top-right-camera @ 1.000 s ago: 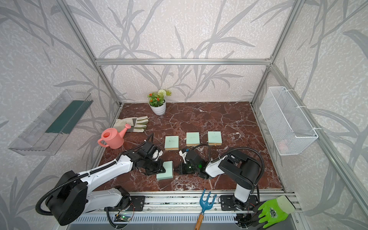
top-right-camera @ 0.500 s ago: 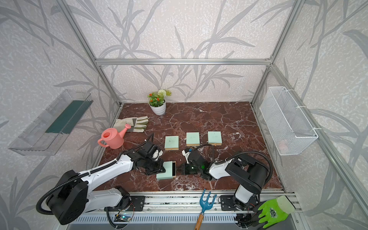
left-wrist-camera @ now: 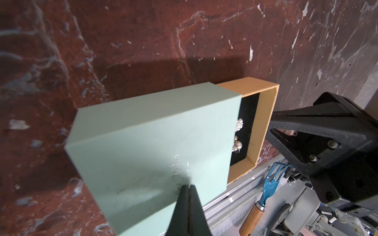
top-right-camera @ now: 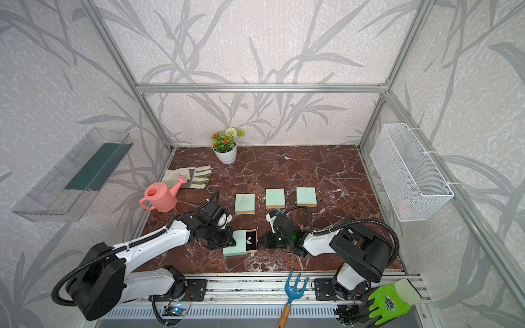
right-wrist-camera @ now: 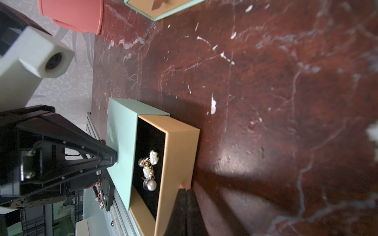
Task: Take out the earrings from the drawer-style jewelry box
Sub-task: Open the drawer in the jewelry box, then pick up the earring from the drawer.
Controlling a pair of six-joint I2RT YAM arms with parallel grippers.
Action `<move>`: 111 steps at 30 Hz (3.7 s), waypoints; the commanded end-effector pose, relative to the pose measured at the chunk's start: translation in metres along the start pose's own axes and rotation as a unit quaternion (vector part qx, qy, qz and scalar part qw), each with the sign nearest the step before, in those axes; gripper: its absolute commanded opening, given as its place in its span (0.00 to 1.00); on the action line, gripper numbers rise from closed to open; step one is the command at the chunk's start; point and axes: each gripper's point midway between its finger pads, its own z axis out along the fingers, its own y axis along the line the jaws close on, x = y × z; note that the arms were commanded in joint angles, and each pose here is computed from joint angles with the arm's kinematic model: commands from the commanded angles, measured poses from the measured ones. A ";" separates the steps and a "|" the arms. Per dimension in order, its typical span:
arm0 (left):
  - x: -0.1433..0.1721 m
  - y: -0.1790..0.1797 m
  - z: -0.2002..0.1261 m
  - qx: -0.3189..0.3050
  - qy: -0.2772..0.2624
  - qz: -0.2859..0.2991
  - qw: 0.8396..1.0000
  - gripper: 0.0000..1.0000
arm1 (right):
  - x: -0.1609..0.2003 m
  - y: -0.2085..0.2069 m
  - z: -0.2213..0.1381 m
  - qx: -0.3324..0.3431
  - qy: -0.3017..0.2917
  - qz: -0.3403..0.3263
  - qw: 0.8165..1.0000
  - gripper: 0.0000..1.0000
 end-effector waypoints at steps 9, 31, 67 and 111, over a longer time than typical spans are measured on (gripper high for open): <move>0.005 0.020 0.002 -0.047 0.006 -0.007 0.999 0.00 | -0.006 -0.018 -0.012 0.042 -0.016 0.002 0.999 0.00; 0.003 0.016 0.001 -0.041 0.002 0.003 0.999 0.00 | -0.008 -0.021 -0.015 0.059 -0.018 -0.002 0.998 0.00; 0.002 -0.077 -0.013 -0.086 0.034 0.307 0.947 0.33 | -0.038 0.014 -0.125 0.054 -0.103 -0.086 0.989 0.85; -0.027 -0.060 0.056 -0.199 0.016 0.283 0.938 0.25 | -0.034 0.002 -0.151 0.021 -0.123 -0.043 0.991 0.99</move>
